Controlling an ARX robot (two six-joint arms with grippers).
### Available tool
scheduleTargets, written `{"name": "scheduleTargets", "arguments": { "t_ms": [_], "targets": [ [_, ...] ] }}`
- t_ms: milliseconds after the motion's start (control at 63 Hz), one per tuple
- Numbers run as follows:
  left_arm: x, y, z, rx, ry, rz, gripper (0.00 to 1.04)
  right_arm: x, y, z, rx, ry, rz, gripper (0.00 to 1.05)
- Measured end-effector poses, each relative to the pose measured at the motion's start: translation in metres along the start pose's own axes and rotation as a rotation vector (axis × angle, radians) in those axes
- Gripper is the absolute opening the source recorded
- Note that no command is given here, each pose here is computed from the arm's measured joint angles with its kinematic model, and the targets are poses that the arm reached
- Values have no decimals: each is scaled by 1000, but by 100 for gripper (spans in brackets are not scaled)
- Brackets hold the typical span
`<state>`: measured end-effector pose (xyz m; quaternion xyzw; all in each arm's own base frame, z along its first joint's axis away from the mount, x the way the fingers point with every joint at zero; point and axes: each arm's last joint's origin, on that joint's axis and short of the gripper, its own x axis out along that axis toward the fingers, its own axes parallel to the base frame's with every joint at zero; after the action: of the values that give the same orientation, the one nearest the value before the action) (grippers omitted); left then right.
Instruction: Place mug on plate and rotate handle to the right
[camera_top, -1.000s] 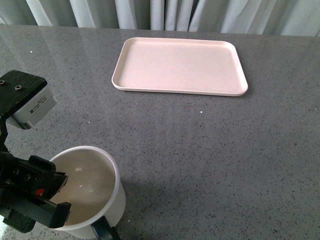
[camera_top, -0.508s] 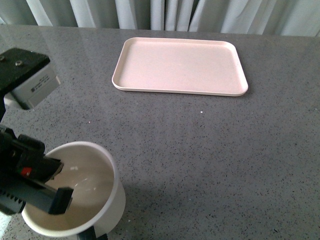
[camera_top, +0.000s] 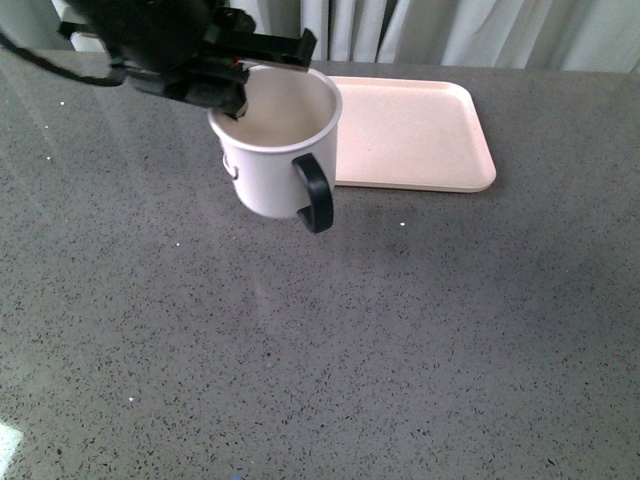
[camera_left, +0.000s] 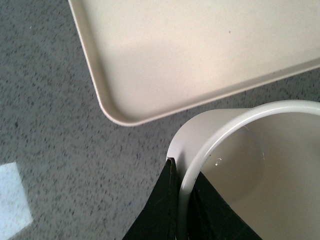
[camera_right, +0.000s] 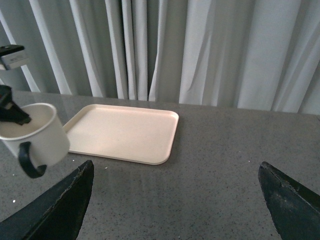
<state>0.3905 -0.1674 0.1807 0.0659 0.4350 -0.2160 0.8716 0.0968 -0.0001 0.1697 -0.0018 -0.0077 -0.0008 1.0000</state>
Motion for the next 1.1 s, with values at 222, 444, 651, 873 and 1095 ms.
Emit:
{"name": "scheduleTargets", "arguments": {
  "t_ms": [222,444,651,873,1095],
  "targets": [
    [38,-17,46,12,4,-34,2,0,0,0,0,0,0,96],
    [60,-18,62,4,23,-35,2,0,0,0,0,0,0,96],
    [79,-18,71,-2,44,-31,2,0,0,0,0,0,0,96],
    [90,-17,80,-1,51,-31,2,0,0,0,0,0,0,96],
    [94,-16,90,7,51,-22,2,0,0,0,0,0,0,96]
  ]
}}
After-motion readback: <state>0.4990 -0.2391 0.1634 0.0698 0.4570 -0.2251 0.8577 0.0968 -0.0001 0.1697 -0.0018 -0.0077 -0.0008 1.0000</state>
